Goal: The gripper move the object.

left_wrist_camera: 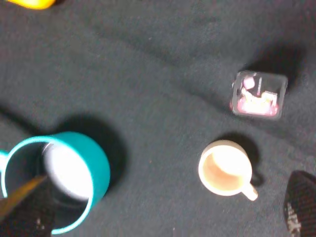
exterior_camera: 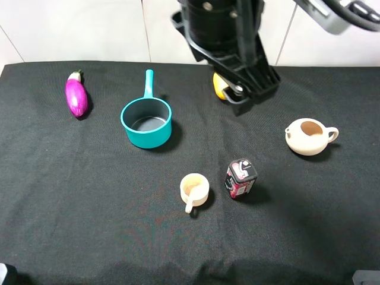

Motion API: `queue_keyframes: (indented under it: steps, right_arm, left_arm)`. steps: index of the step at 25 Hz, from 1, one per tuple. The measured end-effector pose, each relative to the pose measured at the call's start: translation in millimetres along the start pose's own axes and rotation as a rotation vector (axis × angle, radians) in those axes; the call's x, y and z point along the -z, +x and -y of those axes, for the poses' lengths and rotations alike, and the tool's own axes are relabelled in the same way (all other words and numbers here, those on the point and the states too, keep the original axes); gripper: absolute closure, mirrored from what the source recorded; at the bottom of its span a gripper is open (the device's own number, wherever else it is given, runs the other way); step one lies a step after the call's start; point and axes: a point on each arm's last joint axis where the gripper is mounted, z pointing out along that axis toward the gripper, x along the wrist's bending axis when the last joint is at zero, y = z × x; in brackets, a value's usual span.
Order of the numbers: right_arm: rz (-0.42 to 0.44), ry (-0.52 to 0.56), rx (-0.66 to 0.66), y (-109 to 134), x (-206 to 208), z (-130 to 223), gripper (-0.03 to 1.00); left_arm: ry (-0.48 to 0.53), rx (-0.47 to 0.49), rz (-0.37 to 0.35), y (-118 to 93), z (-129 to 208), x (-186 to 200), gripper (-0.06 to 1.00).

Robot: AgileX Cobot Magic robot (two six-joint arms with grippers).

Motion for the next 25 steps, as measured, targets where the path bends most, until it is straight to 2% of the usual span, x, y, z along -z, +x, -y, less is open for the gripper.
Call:
queue_keyframes:
  steps: [15, 25]
  right_arm:
    - [0.000, 0.000, 0.000, 0.0, 0.0, 0.0, 0.27]
    - [0.000, 0.000, 0.000, 0.0, 0.0, 0.0, 0.27]
  left_arm:
    - [-0.002, 0.147, -0.022, 8.9, 67.3, 40.2, -0.04]
    - [-0.054, 0.180, -0.010, 13.4, 112.4, 70.3, -0.05]
